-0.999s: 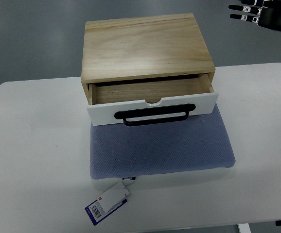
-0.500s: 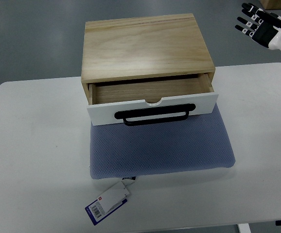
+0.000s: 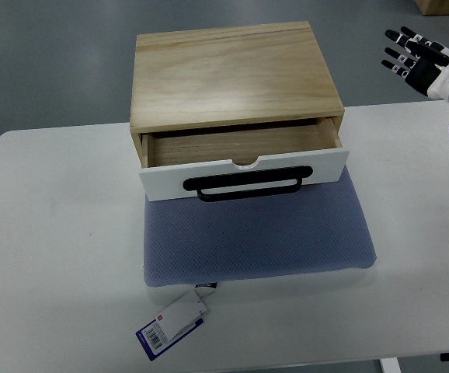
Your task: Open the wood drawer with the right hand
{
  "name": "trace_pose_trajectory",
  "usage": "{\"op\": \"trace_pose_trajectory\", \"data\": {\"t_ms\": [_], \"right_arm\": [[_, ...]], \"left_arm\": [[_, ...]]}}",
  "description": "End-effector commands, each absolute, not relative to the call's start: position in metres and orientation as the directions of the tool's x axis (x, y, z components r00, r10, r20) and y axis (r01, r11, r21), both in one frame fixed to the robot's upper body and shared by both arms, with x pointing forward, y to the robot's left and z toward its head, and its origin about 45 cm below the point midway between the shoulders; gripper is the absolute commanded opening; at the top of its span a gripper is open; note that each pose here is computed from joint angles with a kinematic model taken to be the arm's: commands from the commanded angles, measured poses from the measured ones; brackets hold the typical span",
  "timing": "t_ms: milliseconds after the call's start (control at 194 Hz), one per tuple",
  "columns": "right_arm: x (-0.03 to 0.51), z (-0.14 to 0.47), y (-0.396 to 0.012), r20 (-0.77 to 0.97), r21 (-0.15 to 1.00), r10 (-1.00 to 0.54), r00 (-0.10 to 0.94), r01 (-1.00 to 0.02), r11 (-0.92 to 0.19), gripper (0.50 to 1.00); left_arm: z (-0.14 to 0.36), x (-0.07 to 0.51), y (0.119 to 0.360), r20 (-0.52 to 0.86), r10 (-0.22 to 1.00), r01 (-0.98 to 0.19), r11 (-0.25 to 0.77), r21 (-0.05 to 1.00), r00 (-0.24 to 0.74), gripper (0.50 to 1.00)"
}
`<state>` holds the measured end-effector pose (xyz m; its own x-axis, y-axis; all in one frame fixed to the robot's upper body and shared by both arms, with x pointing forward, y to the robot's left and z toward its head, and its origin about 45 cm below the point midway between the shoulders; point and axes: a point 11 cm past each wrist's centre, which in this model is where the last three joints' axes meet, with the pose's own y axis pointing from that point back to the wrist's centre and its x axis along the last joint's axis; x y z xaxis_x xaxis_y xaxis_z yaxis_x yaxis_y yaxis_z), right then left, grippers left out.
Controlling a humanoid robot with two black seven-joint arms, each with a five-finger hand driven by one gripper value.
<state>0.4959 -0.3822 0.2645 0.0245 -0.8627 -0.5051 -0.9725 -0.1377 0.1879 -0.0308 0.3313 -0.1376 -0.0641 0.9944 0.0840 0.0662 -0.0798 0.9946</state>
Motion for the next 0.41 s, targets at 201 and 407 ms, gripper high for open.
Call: {"op": "trace_pose_trajectory", "data": {"t_ms": [201,407], "right_arm": [[0.493,0.262,-0.367,-0.532,0.145,-0.838,0.124,-0.961,-0.234,0.95],[0.49,0.25,-0.36,-0.545,0.161,-0.829,0.127,-0.954,-0.252,0.95]], "left_arm": [[-0.138,-0.031,0.331,0.084,0.994,0.067,-0.08,0.995,-0.064,1.0],[-0.138,-0.031,0.331,0.084,0.994,0.067,-0.08,0.995,-0.064,1.0]]}}
